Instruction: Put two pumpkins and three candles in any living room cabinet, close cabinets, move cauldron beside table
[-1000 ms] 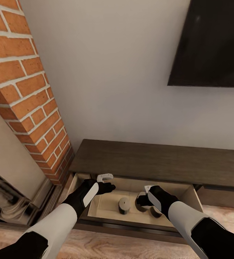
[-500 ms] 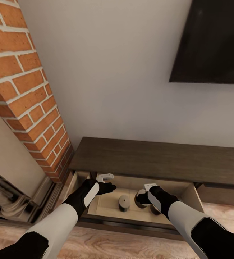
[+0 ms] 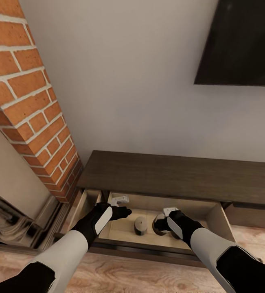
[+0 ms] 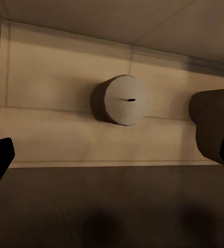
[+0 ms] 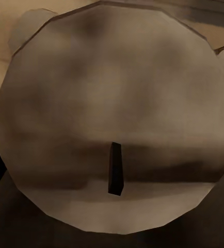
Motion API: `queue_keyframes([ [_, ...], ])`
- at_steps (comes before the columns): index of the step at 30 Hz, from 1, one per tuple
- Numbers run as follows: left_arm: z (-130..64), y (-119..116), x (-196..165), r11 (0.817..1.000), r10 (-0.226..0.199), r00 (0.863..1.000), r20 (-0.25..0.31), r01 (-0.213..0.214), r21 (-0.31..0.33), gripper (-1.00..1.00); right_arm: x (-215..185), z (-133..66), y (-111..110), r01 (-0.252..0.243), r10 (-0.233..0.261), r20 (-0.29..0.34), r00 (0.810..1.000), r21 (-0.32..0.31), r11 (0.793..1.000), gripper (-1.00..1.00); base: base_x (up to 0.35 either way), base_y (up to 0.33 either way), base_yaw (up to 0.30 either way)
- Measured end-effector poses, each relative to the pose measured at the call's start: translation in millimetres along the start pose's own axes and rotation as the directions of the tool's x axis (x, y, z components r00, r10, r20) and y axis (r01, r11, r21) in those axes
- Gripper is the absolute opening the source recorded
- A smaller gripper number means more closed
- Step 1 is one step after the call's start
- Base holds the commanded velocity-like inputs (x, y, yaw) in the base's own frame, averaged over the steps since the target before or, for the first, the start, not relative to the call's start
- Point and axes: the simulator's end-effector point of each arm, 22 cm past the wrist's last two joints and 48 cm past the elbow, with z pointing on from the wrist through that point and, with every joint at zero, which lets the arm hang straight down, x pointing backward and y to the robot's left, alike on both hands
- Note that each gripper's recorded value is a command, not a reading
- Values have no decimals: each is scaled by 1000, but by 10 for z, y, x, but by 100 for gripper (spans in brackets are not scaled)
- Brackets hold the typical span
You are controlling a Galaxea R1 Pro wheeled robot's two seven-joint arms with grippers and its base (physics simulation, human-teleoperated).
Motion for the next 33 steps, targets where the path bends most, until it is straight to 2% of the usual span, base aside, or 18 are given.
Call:
queue_keyframes([
  [20,341,129,205,1000,0,1000,0,0,0,100,167,384,-10,1,-1,1,1000,0,1000,-100,0,0,0],
  [27,340,129,202,1000,0,1000,1,0,0,100,169,384,-13,4,-4,0,1000,2,1000,-100,22,0,0],
  [33,337,130,201,1000,0,1000,1,0,-1,100,169,381,-14,5,-5,1,1000,2,1000,-100,236,0,0],
])
